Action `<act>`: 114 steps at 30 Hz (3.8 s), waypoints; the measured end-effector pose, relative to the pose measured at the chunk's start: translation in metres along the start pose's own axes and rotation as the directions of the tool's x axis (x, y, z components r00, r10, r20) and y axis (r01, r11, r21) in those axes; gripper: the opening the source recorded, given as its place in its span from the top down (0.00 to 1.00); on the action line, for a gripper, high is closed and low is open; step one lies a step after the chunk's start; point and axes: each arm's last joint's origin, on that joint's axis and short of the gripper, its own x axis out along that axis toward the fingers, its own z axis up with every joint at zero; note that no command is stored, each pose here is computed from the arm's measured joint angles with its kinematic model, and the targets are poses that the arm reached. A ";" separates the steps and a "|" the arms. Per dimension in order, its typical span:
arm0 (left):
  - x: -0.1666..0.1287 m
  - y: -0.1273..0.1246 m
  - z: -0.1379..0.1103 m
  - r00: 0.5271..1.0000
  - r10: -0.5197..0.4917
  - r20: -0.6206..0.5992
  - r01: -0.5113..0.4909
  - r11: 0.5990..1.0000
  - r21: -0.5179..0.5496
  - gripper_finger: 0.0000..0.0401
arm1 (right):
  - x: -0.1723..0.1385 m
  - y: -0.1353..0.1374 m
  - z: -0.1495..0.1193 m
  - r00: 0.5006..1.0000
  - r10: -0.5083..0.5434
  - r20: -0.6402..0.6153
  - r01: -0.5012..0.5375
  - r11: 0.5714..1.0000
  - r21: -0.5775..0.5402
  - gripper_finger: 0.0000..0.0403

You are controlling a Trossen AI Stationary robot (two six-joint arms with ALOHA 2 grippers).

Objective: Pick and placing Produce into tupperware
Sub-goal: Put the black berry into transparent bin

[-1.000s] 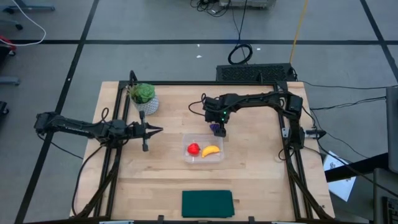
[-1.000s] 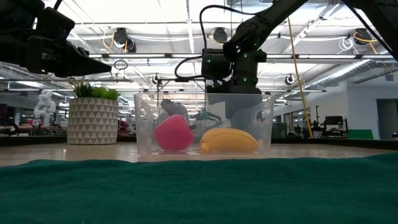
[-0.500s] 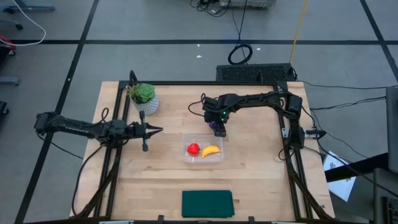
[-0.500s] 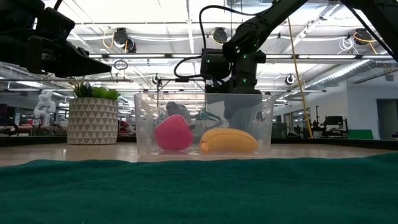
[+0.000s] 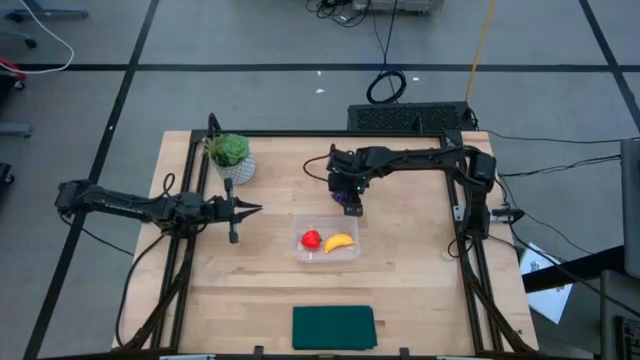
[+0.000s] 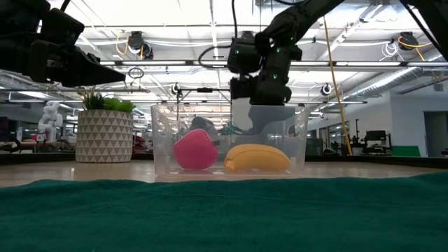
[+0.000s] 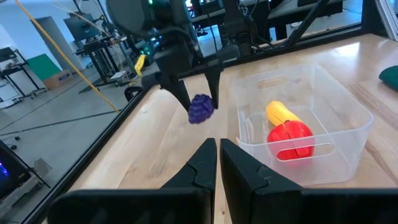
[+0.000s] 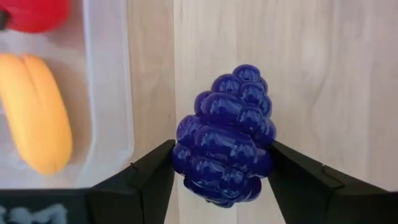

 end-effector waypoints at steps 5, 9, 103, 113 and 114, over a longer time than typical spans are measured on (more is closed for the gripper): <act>0.000 0.000 0.000 1.000 0.000 0.001 0.000 1.000 0.000 0.94 | -0.016 0.003 0.002 0.999 -0.012 0.047 0.012 1.000 -0.002 0.49; 0.000 0.000 0.000 1.000 0.000 0.002 0.000 1.000 0.000 0.94 | -0.020 0.003 0.002 0.998 -0.012 0.056 0.012 1.000 0.013 0.49; 0.000 0.001 0.000 0.999 0.035 -0.005 -0.035 0.999 -0.008 0.94 | -0.154 0.077 -0.149 0.481 0.026 0.877 -0.022 1.000 -0.017 0.49; 0.000 0.002 0.000 0.998 0.061 -0.012 -0.061 0.998 -0.007 0.94 | -0.138 0.088 -0.162 0.492 -0.087 0.866 0.072 0.996 0.060 0.49; 0.000 0.002 0.000 0.998 0.060 -0.011 -0.060 0.998 -0.007 0.94 | -0.135 0.089 -0.162 0.498 -0.082 0.863 0.070 0.996 0.054 0.49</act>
